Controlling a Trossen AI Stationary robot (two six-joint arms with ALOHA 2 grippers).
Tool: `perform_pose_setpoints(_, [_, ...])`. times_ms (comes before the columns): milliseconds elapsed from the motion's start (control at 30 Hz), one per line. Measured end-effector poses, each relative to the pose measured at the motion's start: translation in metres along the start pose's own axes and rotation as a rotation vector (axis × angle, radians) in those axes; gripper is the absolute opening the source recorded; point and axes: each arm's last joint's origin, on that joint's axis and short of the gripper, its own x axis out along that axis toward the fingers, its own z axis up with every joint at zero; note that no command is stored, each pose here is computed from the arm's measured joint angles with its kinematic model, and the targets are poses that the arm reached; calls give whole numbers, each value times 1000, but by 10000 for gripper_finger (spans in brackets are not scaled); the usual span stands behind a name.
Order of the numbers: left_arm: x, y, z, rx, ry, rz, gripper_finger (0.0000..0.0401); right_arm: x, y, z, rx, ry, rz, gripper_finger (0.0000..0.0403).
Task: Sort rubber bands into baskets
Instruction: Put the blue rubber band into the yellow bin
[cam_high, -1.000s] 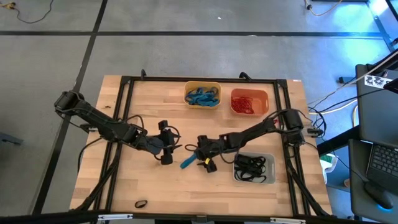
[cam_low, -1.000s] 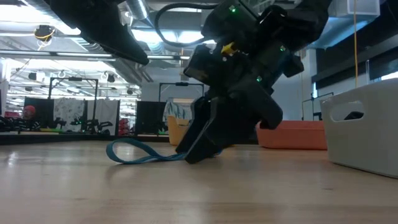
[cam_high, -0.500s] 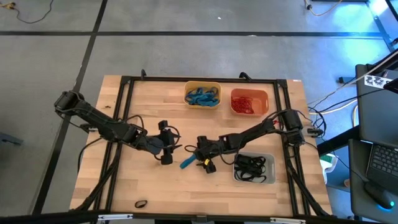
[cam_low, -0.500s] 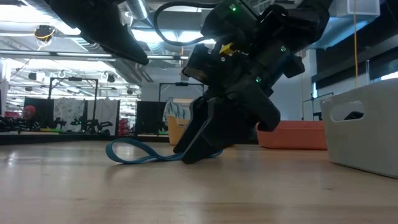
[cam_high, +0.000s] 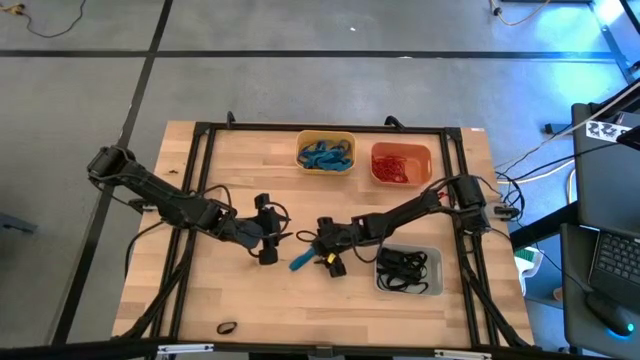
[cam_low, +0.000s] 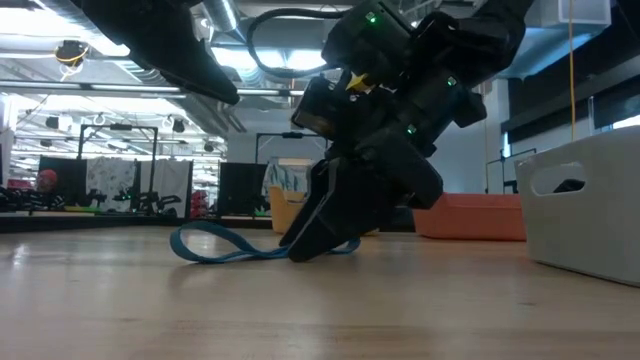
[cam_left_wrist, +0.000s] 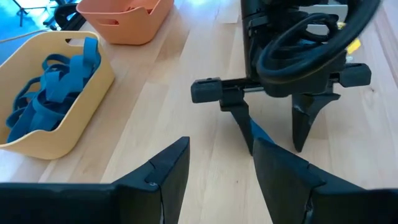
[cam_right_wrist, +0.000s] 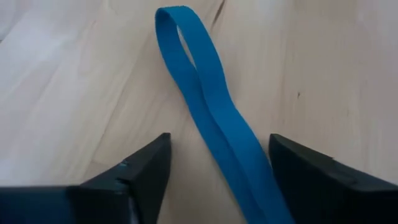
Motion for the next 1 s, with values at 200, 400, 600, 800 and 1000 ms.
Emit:
perform_pose_setpoints(200, [0,0,0,0,0,0,175,0,-2,-1,5,8,10,177])
perform_pose_setpoints(400, [0,0,0,0,0,0,175,0,-3,-2,-13,17,-34,69])
perform_pose_setpoints(600, [0,0,0,-1,0,0,175,0,-4,-2,-32,22,-64,12])
perform_pose_setpoints(800, [0,0,0,-1,0,0,175,-3,-5,-1,-33,23,-85,18])
perform_pose_setpoints(1000, [0,0,0,-2,0,0,175,-13,-6,3,-38,39,-100,10])
